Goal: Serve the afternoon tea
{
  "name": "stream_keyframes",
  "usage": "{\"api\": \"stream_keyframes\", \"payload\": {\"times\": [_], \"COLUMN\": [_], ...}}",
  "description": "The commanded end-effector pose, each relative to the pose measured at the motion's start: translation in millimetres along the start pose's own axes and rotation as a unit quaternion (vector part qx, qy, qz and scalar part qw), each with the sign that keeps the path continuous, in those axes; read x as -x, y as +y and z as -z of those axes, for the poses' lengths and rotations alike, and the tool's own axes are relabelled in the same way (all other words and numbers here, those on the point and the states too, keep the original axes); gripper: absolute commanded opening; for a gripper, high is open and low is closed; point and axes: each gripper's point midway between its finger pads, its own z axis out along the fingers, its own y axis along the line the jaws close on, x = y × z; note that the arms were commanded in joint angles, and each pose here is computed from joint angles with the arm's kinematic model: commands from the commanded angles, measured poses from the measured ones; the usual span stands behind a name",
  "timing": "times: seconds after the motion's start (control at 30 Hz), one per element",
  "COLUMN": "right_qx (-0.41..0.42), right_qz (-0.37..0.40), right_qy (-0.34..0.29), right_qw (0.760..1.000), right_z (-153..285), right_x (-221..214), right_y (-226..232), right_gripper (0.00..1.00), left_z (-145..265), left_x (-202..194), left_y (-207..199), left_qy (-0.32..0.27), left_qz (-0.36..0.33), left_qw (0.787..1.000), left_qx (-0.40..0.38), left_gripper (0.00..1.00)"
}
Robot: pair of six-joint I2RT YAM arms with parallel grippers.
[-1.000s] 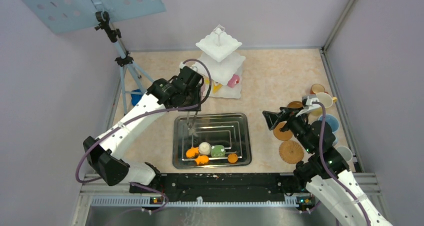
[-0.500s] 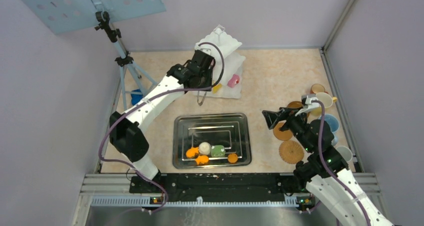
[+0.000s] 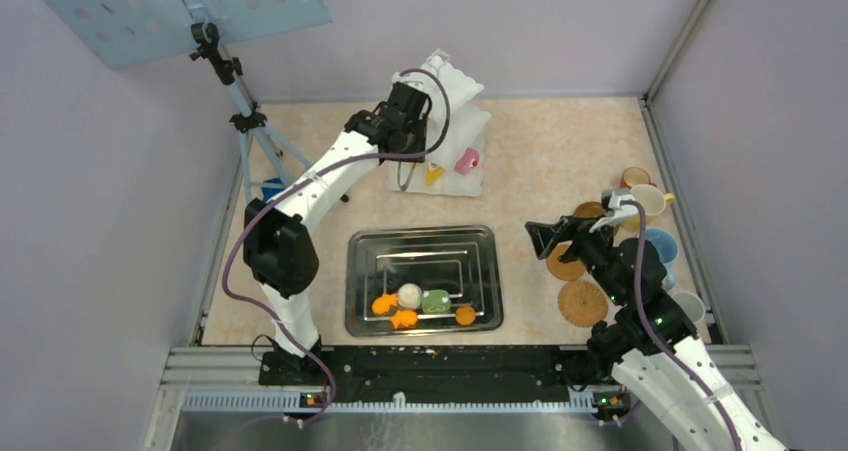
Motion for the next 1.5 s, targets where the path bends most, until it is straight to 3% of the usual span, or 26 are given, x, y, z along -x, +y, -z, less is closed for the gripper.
{"api": "stream_keyframes", "payload": {"times": [0.0, 0.43, 0.57, 0.73, 0.9, 1.07, 1.2, 1.33, 1.47], "right_qx": [0.008, 0.018, 0.024, 0.023, 0.021, 0.021, 0.026, 0.030, 0.022], "right_qz": [0.008, 0.005, 0.003, 0.004, 0.010, 0.012, 0.010, 0.008, 0.011], "right_qy": [-0.029, -0.031, -0.031, -0.034, -0.030, -0.025, -0.020, -0.019, -0.018], "right_qw": [1.000, 0.999, 0.999, 0.999, 0.999, 0.999, 0.999, 0.999, 1.000], "right_z": [6, 6, 7, 8, 6, 0, -4, -6, -5], "right_x": [24, 26, 27, 31, 27, 22, 16, 14, 15], "right_y": [8, 12, 16, 16, 14, 12, 13, 14, 12], "right_gripper": [0.90, 0.90, 0.90, 0.90, 0.90, 0.90, 0.90, 0.90, 0.90], "left_z": [12, 63, 73, 105, 160, 197, 203, 210, 203], "left_x": [29, 21, 11, -31, -77, -139, -186, -200, -229], "left_y": [1, 11, 15, 34, 25, 23, 17, -10, -33], "left_qy": [-0.034, -0.055, -0.036, 0.003, 0.041, 0.144, 0.228, 0.230, 0.249], "left_qz": [0.005, 0.013, 0.009, -0.005, -0.023, 0.017, 0.035, -0.025, -0.104], "left_qw": [0.999, 0.998, 0.999, 1.000, 0.991, 0.975, 0.954, 0.937, 0.922], "left_qx": [-0.007, -0.031, -0.030, -0.027, -0.124, -0.166, -0.193, -0.262, -0.277], "left_gripper": [0.48, 0.64, 0.62, 0.61, 0.61, 0.61, 0.61, 0.61, 0.62]}}
